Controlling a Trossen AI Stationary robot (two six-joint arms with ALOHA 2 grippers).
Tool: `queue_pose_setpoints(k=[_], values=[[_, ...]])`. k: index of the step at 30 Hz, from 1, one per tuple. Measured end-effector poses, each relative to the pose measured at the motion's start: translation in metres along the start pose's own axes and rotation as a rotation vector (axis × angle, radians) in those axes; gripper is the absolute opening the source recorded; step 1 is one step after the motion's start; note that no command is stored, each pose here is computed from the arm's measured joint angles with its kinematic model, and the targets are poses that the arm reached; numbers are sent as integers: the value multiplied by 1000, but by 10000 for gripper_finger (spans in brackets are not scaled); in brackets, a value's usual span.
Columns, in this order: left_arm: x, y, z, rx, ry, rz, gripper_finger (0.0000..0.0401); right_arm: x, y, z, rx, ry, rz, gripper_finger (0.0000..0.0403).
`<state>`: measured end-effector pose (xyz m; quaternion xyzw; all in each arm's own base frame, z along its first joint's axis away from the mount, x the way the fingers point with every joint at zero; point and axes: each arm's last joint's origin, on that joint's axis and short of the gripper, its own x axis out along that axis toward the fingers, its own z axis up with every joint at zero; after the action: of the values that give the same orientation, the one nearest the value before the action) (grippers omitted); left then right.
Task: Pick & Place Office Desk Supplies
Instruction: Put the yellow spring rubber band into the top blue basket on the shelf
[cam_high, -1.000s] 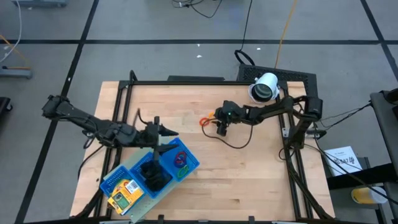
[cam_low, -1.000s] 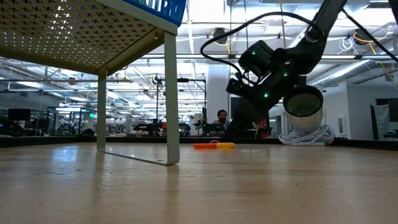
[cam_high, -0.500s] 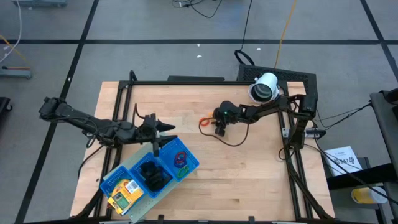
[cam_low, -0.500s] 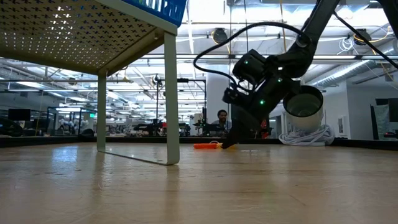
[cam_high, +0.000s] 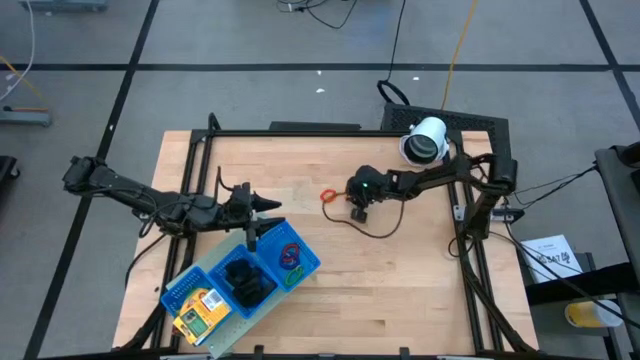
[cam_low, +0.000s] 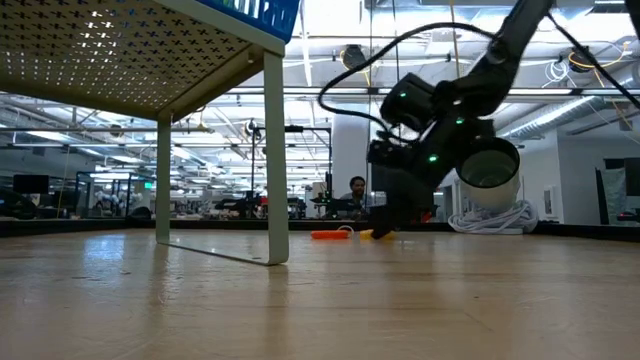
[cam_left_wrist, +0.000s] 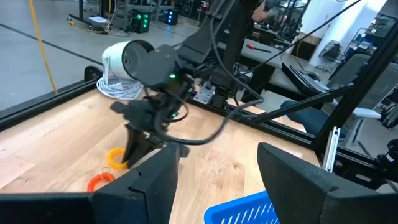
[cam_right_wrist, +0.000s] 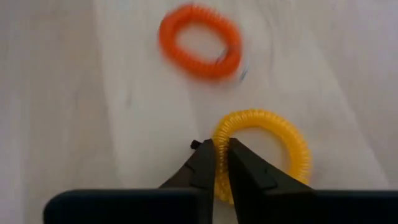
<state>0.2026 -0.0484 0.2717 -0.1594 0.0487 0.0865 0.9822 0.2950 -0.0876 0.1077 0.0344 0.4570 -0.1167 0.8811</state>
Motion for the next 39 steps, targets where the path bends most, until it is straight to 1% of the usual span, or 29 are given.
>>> queue_pose_setpoints(k=[4,9,12,17,23,27,29,35,39], values=[[0,0,0,2,-1,12,228,-21,10,8,-28,-50,24,10],[0,1,1,0,-10,27,227,-59,22,32,-66,-246,50,10],[1,3,1,-2,-16,37,227,-77,32,37,-100,-307,71,10],[3,7,3,-5,-23,58,227,-104,47,47,-168,-462,103,4],[4,10,4,-13,-27,70,227,-117,56,49,-190,-612,154,4],[13,8,0,-11,-30,75,227,-119,61,48,-217,-707,234,4],[19,6,-1,-4,-53,67,228,-121,62,49,-221,-753,241,4],[41,5,-10,42,-100,71,227,-123,65,48,-218,-807,245,4],[54,6,-18,81,-108,80,227,-123,68,47,-225,-809,254,4]])
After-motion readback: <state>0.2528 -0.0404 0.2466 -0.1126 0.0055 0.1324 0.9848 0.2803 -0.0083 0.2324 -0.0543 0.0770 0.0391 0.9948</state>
